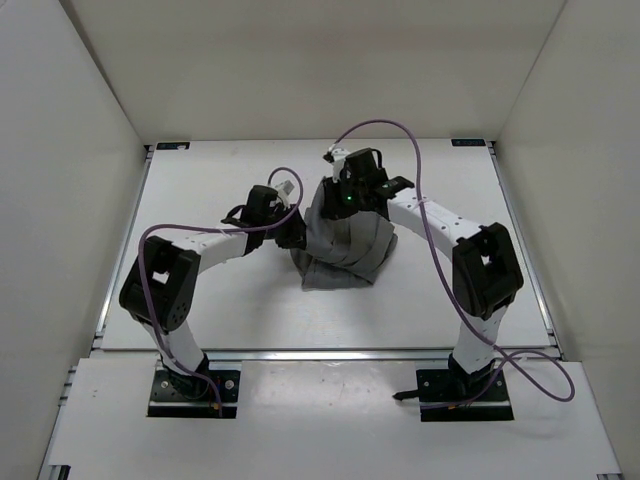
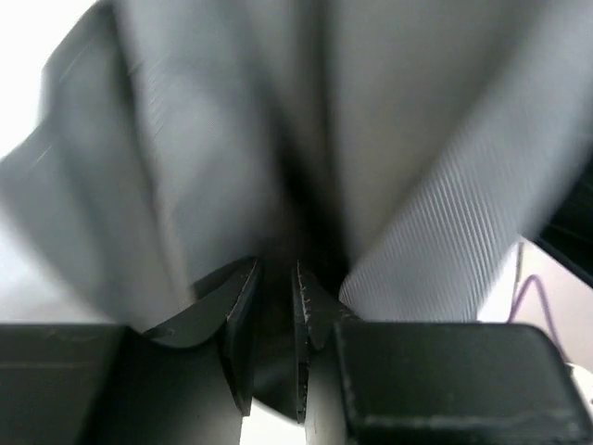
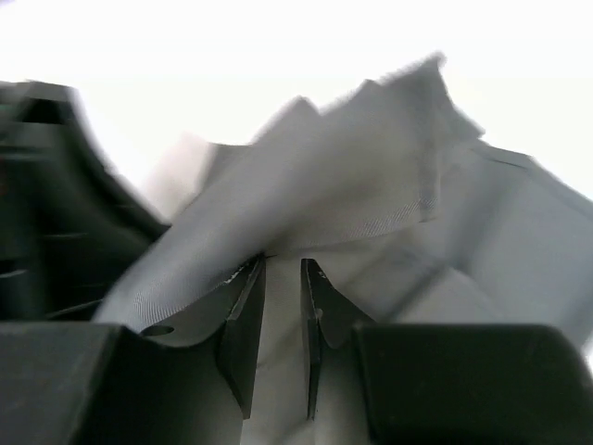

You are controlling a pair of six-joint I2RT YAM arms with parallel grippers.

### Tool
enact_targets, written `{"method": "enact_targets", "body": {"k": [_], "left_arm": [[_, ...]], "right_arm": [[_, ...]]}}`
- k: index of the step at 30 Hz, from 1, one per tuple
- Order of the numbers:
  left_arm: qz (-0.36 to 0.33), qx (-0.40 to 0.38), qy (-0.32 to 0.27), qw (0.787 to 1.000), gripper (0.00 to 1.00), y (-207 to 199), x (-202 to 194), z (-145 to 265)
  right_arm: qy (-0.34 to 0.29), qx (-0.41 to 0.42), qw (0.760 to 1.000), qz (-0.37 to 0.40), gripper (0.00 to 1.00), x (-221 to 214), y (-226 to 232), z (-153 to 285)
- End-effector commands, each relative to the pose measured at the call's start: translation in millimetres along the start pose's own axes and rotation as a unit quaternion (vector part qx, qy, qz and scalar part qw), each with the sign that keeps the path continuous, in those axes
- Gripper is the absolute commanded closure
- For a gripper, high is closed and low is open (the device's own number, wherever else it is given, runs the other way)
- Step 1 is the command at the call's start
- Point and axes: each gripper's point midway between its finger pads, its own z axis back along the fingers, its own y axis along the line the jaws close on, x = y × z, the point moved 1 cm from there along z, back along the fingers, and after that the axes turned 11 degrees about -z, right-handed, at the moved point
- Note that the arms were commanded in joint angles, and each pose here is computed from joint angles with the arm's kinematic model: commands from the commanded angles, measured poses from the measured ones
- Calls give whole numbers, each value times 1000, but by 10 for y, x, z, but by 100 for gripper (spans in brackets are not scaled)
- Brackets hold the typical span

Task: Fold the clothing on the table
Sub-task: Fold the skirt

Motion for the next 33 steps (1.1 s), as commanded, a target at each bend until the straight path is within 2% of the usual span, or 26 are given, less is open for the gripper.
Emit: {"method": "enact_targets", "body": {"k": [1, 4, 7, 10, 13, 17, 18, 19, 20, 22, 26, 28, 29, 33], "left_arm": [[-2, 19, -2, 1000, 71, 101, -39, 254], [-9, 37, -7, 999, 70, 290, 6, 497], [3, 66, -35, 997, 66, 503, 134, 763], [-8, 76, -68, 995, 64, 483, 349, 911], [-24, 68, -84, 994, 63, 310, 518, 961], [-40, 9, -95, 995, 67, -141, 609, 799], [-41, 5, -97, 994, 71, -188, 628, 744], [-53, -8, -87, 995, 79, -331, 558, 671], [-62, -14, -75, 995, 83, -445, 478, 562], [-69, 0, -54, 996, 100, -439, 313, 358], [-76, 24, -7, 997, 100, -346, -123, 89], [-69, 38, 24, 997, 100, -213, -365, 31], [-64, 53, 30, 996, 100, -128, -432, 19], [-46, 81, 56, 994, 100, 157, -759, -12]], "right_arm": [[2, 61, 998, 8, 81, -15, 359, -137], [23, 82, 996, -3, 82, -174, 484, -234], [34, 87, 996, -6, 80, -301, 508, -283], [23, 81, 996, -9, 79, -179, 490, -179], [-22, 69, 997, -12, 79, 113, 420, 102], [-70, 46, 996, -29, 79, 286, 208, 515], [-88, 36, 995, -31, 86, 351, 142, 630], [-94, 25, 995, -31, 95, 297, 63, 717], [-93, 15, 995, -37, 100, 204, -37, 763], [-77, 1, 996, -55, 100, 6, -253, 756], [-16, -11, 995, -94, 100, -571, -515, 602], [-9, -8, 995, -97, 100, -717, -548, 527], [6, -9, 994, -105, 99, -879, -583, 498], [10, 2, 992, -122, 100, -1082, -654, 358]]}}
